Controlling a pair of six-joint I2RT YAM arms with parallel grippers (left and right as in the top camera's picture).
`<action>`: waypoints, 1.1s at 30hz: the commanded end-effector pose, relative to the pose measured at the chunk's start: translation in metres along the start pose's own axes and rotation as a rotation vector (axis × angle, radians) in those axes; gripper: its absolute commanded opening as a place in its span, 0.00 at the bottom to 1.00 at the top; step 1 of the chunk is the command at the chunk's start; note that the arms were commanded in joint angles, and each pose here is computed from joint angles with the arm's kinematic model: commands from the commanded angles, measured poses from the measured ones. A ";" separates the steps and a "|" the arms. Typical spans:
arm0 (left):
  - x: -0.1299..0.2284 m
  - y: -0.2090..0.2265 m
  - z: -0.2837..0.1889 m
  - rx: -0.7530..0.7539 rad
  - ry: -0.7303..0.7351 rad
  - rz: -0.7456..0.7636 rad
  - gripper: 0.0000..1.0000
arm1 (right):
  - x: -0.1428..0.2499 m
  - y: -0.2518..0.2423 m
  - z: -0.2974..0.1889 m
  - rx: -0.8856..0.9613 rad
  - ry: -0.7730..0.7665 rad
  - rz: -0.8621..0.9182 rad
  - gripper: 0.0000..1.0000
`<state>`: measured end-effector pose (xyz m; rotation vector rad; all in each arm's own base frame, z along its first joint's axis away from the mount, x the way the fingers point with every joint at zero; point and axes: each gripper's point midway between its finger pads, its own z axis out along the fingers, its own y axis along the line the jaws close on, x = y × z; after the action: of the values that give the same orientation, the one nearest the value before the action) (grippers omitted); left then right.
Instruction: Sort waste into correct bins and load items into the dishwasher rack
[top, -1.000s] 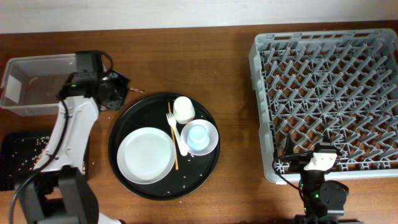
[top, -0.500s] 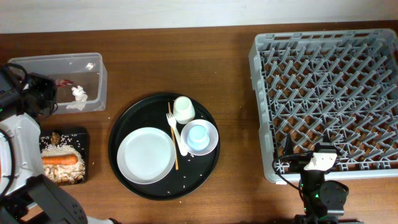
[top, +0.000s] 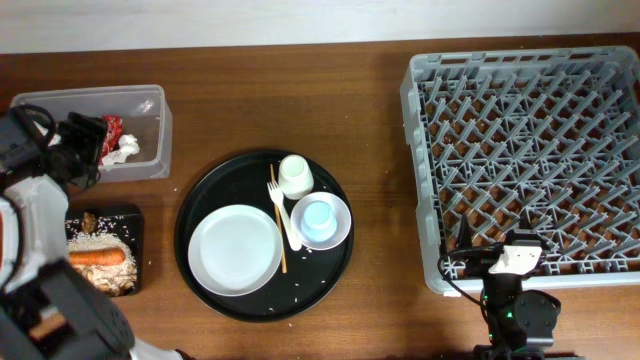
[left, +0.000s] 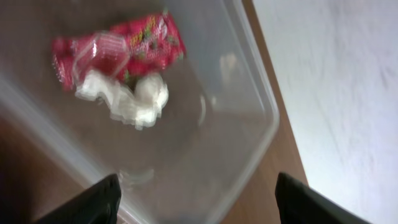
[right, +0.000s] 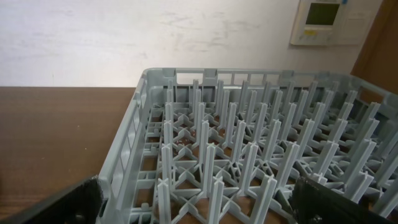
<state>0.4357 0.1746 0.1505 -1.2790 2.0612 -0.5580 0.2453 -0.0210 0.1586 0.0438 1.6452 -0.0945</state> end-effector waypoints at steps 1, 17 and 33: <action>0.012 -0.034 -0.068 0.060 -0.018 0.046 0.79 | 0.003 -0.001 0.000 0.003 0.005 -0.003 0.99; 0.159 0.036 -0.195 -0.235 0.391 0.125 0.79 | 0.003 -0.001 0.000 0.003 0.005 -0.003 0.99; 0.188 0.064 -0.197 -0.215 0.312 0.101 0.92 | -0.016 0.018 -0.001 -0.104 -0.072 -0.006 0.99</action>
<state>0.1850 0.0362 0.1996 -1.1863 2.4935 -0.4763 0.2459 -0.0189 0.1653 0.0342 1.6174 -0.0845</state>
